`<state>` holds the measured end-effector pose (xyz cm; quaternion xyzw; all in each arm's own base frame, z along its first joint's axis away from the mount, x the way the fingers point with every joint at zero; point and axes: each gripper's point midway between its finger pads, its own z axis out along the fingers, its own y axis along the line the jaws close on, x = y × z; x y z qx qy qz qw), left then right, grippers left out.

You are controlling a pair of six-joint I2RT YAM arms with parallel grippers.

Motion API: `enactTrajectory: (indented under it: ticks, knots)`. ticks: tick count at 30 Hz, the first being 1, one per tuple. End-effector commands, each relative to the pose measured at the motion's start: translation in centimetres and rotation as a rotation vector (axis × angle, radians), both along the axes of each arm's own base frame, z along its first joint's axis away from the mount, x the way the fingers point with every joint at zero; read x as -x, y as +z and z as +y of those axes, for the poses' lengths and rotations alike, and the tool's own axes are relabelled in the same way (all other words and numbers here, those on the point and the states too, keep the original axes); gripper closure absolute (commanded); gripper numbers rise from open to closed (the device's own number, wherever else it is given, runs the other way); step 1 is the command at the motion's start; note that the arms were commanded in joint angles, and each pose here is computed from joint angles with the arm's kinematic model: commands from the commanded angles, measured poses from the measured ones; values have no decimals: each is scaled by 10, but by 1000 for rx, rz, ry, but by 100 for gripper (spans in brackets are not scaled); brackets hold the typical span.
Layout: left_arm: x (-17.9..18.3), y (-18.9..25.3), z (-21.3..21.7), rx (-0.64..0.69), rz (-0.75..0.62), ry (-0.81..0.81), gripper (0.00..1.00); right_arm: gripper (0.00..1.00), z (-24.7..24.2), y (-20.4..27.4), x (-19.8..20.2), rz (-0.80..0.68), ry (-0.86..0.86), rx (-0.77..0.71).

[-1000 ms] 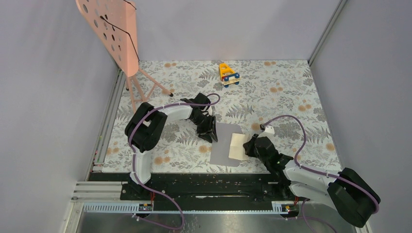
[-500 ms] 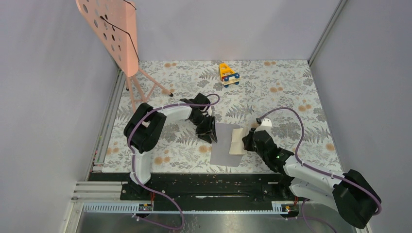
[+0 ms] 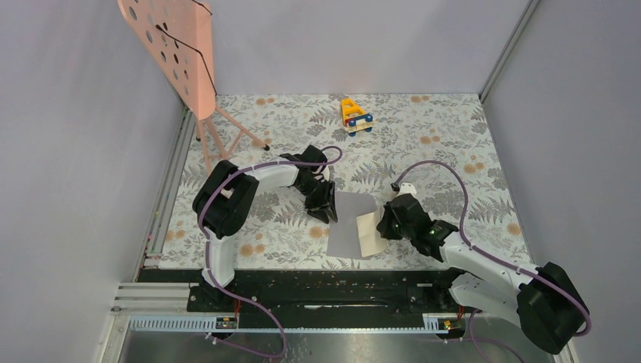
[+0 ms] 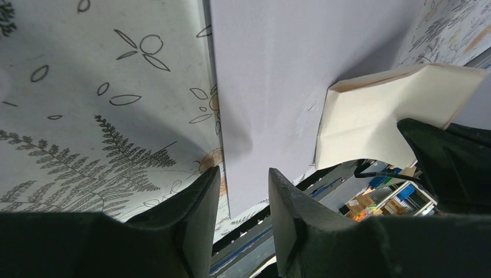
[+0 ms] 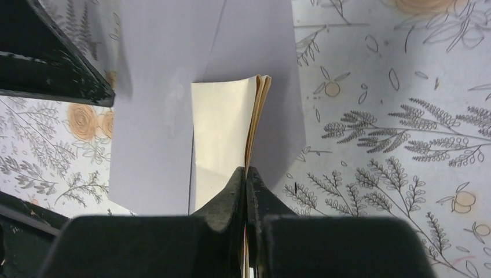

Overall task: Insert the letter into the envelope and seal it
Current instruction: Place the letter in the envelope.

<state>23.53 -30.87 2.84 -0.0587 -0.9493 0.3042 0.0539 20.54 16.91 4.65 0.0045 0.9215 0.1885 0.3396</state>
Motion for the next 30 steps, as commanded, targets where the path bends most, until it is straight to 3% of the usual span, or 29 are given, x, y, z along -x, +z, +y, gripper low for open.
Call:
enactTrajectory:
  ticks: [1, 13, 30]
  knots:
    - [-6, 8, -3, 16, -39, -15, 63, 100, 6, 3, 10, 107, 32, -13]
    - [-7, 4, -3, 10, -35, -14, 63, 100, -11, 7, 15, 132, -15, -9]
    - [-7, 0, -6, 19, -20, -14, 63, 100, 8, 10, 15, 201, 124, -2]
